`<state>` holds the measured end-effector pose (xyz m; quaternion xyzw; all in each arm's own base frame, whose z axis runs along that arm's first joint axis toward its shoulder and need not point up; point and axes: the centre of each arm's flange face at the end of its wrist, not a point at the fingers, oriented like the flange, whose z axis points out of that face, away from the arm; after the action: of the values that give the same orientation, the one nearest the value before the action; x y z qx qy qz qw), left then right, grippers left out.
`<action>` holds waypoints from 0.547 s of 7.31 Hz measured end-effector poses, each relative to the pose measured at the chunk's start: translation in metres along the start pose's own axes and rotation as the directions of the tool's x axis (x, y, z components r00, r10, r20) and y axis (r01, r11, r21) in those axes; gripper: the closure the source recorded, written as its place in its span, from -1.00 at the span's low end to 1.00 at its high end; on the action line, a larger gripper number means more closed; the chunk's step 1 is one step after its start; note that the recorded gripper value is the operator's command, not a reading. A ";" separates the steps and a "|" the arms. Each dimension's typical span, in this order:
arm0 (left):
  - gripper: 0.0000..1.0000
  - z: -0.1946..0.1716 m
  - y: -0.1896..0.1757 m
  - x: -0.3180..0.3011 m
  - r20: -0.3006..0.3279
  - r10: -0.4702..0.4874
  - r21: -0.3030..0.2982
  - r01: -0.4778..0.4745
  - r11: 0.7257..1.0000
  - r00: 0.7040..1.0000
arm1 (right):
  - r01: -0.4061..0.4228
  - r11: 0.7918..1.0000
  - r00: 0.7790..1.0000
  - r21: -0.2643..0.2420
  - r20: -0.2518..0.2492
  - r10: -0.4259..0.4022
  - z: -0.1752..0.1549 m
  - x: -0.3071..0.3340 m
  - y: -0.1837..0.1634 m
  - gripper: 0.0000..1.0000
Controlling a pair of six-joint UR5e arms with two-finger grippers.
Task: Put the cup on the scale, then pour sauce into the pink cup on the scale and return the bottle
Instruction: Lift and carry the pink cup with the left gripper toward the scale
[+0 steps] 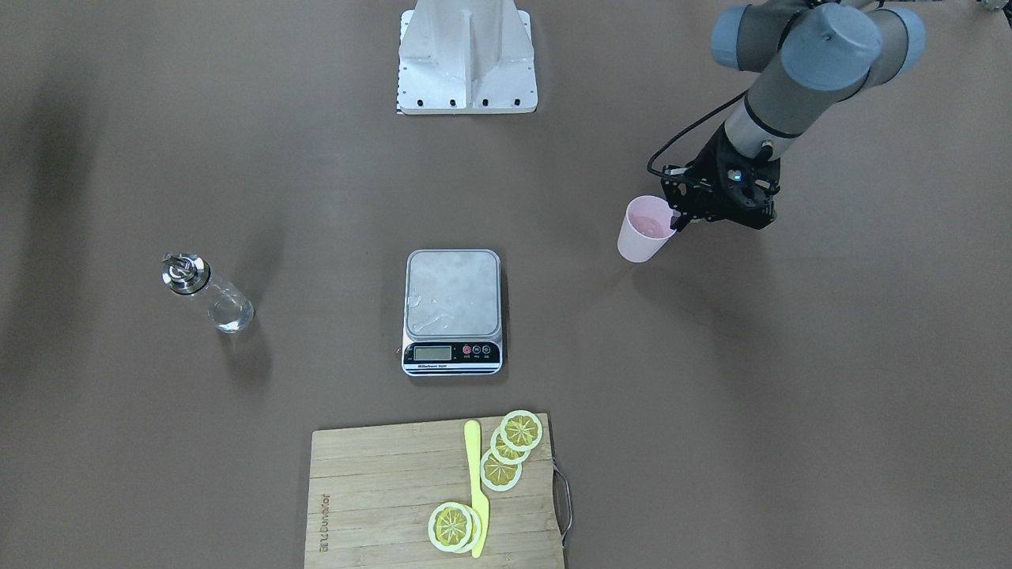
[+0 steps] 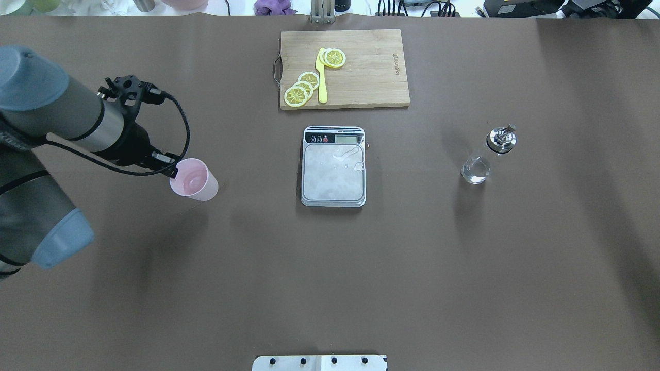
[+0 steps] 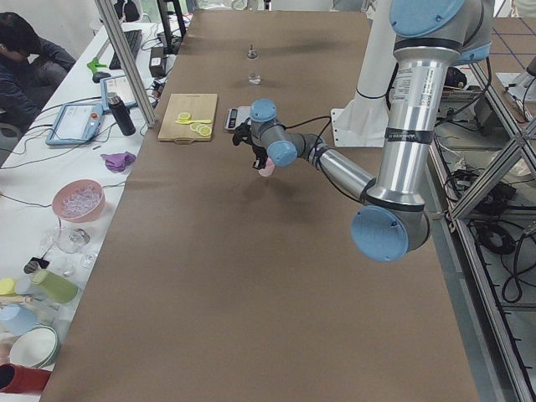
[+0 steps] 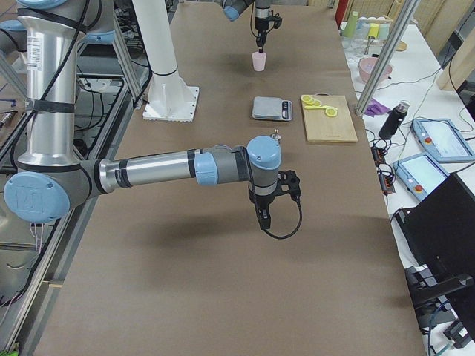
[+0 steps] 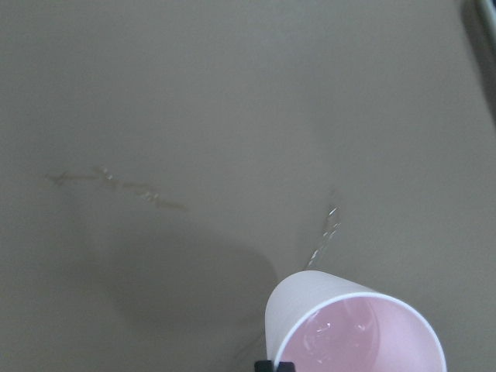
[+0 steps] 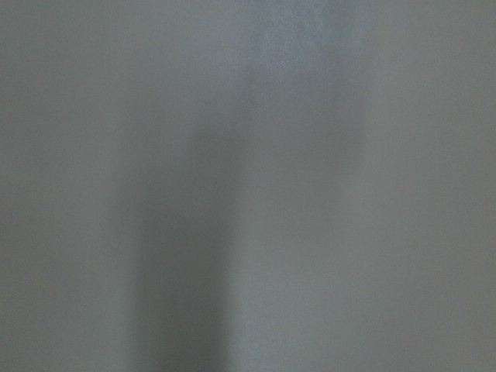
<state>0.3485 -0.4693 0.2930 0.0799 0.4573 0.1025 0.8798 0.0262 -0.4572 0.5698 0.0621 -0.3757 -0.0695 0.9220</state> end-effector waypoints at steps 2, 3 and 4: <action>1.00 -0.016 -0.028 0.048 0.026 -0.112 -0.011 0.112 0.994 0.993 | 0.000 1.000 1.000 0.001 0.000 0.000 0.000 0.000 0.000 -1.00; 1.00 -0.017 -0.042 0.067 0.033 -0.165 -0.001 0.165 0.986 0.986 | -0.001 1.000 1.000 0.001 0.001 0.001 0.000 0.000 0.000 -1.00; 1.00 -0.017 -0.055 0.089 0.028 -0.224 0.006 0.224 0.975 0.974 | -0.001 1.000 1.000 0.001 0.000 0.001 0.000 0.000 0.000 -1.00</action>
<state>0.3906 -0.4991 0.2003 0.0306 0.4511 0.0007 0.8919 0.0261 -0.4575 0.5693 0.0622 -0.3759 -0.0690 0.9220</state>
